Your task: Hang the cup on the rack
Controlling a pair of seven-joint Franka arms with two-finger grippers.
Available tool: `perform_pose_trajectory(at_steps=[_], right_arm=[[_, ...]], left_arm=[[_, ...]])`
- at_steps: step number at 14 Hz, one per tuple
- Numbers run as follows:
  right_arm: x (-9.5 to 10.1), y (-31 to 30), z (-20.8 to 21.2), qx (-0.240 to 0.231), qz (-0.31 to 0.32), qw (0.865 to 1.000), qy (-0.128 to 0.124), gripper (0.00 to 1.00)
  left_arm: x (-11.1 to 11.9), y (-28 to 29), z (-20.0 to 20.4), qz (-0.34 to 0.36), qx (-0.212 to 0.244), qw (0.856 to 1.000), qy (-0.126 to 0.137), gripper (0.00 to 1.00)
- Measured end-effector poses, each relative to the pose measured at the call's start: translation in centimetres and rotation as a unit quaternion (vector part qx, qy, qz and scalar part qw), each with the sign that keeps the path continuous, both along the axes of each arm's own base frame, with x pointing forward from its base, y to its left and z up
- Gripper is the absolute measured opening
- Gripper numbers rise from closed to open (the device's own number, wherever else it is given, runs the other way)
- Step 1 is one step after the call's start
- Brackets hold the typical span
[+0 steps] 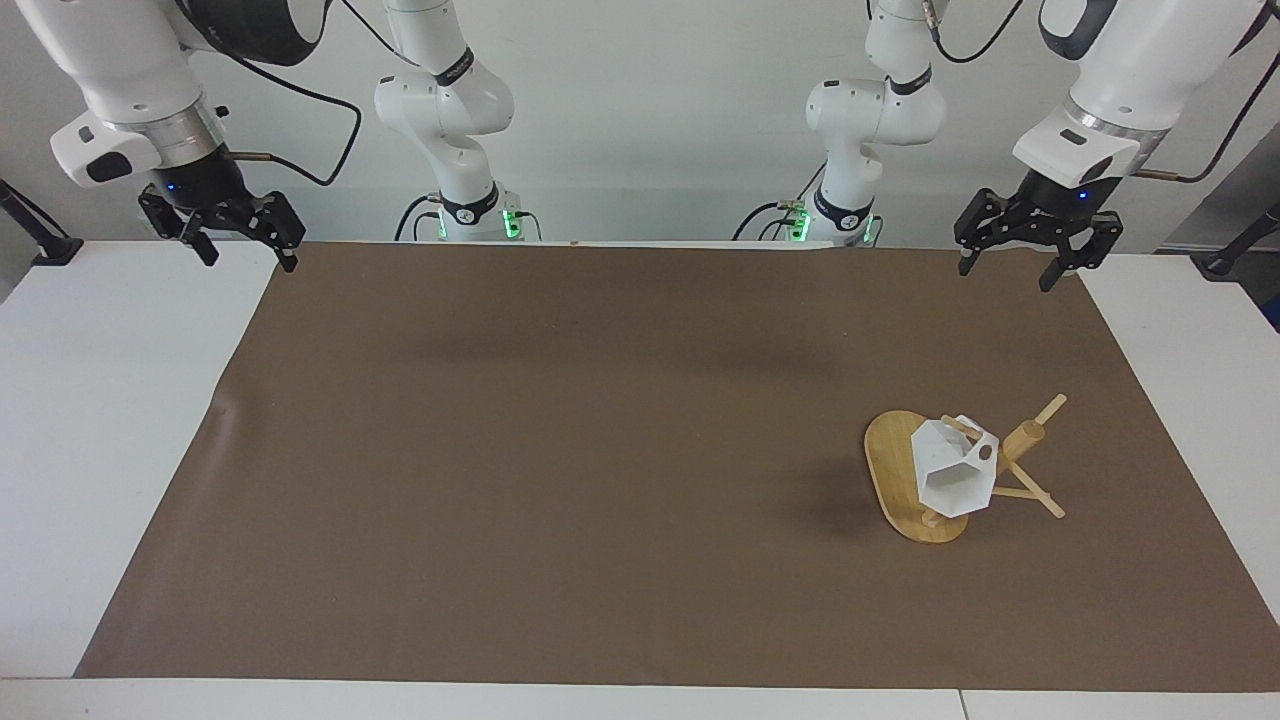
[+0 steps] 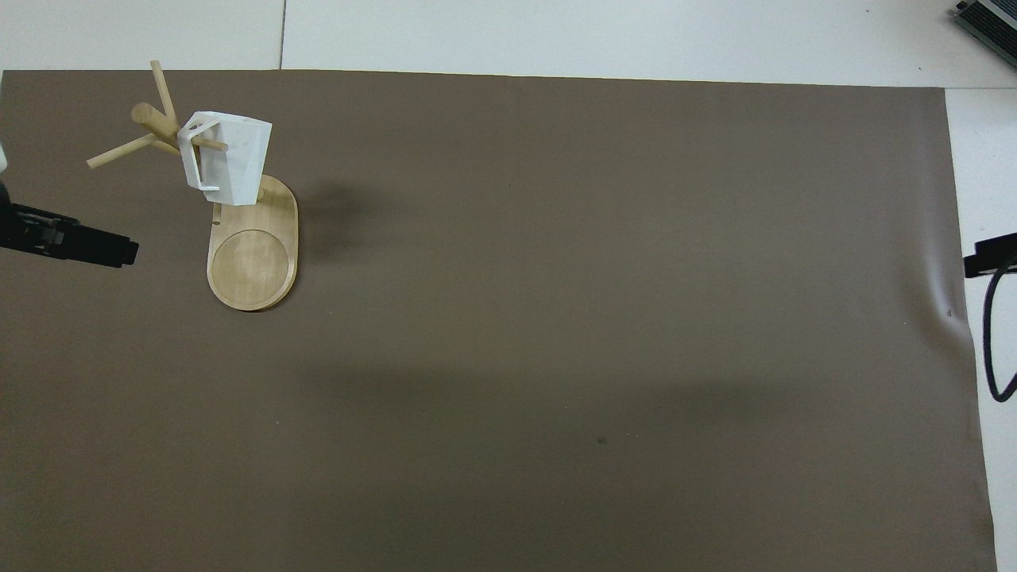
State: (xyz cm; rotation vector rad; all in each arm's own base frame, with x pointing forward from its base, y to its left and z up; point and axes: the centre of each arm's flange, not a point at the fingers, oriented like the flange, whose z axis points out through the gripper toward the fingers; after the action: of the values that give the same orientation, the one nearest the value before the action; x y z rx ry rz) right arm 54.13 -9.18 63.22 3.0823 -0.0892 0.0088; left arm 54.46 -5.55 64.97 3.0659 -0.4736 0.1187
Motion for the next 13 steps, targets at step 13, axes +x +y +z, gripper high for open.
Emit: perform_pose_trajectory(at_steps=[13], right_arm=[[0.00, 0.00, 0.00, 0.000, 0.000, 1.000, 0.000, 1.00]], left_arm=[[0.21, 0.24, -0.82, -0.004, 0.005, 1.000, 0.013, 1.00]])
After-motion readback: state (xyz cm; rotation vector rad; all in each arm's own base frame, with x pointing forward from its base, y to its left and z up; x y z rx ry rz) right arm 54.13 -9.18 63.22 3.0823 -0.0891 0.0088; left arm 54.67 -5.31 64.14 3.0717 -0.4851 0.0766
